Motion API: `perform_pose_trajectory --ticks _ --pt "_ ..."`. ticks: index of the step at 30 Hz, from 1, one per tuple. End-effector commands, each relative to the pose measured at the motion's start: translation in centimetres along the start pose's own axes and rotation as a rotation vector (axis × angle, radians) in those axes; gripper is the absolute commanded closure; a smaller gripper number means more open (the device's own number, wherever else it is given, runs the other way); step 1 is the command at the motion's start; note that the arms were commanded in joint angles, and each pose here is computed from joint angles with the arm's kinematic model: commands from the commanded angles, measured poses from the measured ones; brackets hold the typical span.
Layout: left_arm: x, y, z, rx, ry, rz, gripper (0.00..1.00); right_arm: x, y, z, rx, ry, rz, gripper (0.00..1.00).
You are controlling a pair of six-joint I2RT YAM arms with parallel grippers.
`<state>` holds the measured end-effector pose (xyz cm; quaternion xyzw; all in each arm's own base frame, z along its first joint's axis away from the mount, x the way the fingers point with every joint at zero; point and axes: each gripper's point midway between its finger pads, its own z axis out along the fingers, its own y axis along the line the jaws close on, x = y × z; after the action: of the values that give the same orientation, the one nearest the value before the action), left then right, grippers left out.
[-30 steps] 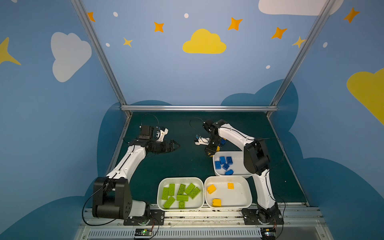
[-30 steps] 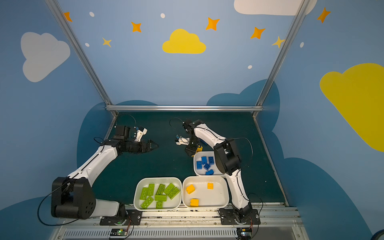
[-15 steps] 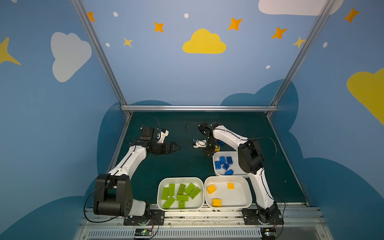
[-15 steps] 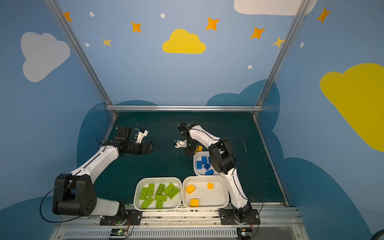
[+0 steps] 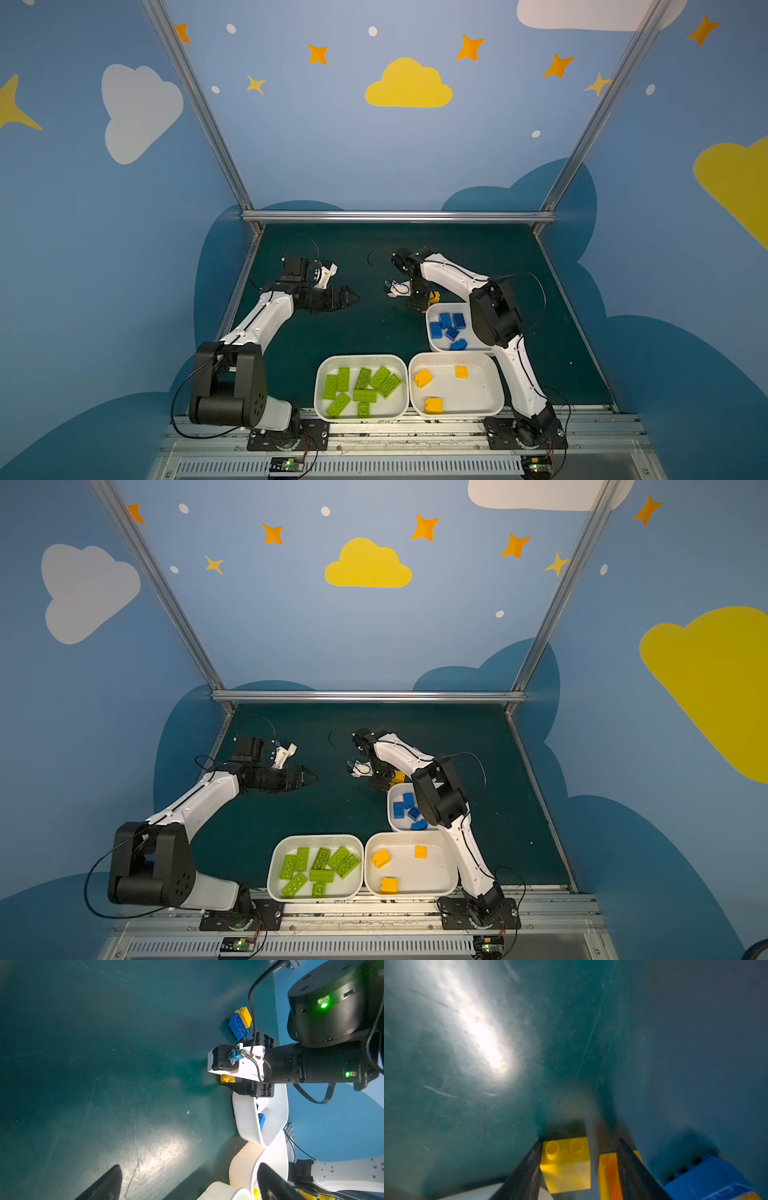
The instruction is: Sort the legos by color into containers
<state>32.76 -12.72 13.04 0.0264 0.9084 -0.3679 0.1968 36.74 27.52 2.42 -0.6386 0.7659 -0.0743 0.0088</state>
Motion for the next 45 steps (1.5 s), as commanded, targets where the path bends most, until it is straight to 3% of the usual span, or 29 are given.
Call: perform_pose_trajectory --ticks 1,6,26,35,42,45 --pt "0.1 0.2 0.3 0.015 0.006 0.014 0.0 -0.3 -1.1 0.1 0.043 0.014 0.03 0.44" --pt "0.1 0.4 0.5 0.015 0.012 0.009 0.01 0.2 -2.4 0.2 0.091 0.041 0.062 0.46" --pt "-0.3 0.9 1.1 0.016 0.025 -0.002 0.01 3.3 -3.3 -0.2 0.003 0.034 0.218 0.45" --pt "-0.5 1.2 1.5 0.018 0.034 -0.012 0.0 4.8 -5.9 -1.6 0.101 0.053 0.288 0.44" --pt "-0.5 1.3 1.6 0.016 0.041 -0.018 0.0 5.6 -6.9 -3.5 0.121 0.016 0.334 0.42" --pt "-0.6 1.2 1.6 0.018 0.039 -0.022 0.01 5.2 -6.6 -5.1 0.081 -0.06 0.378 0.41"
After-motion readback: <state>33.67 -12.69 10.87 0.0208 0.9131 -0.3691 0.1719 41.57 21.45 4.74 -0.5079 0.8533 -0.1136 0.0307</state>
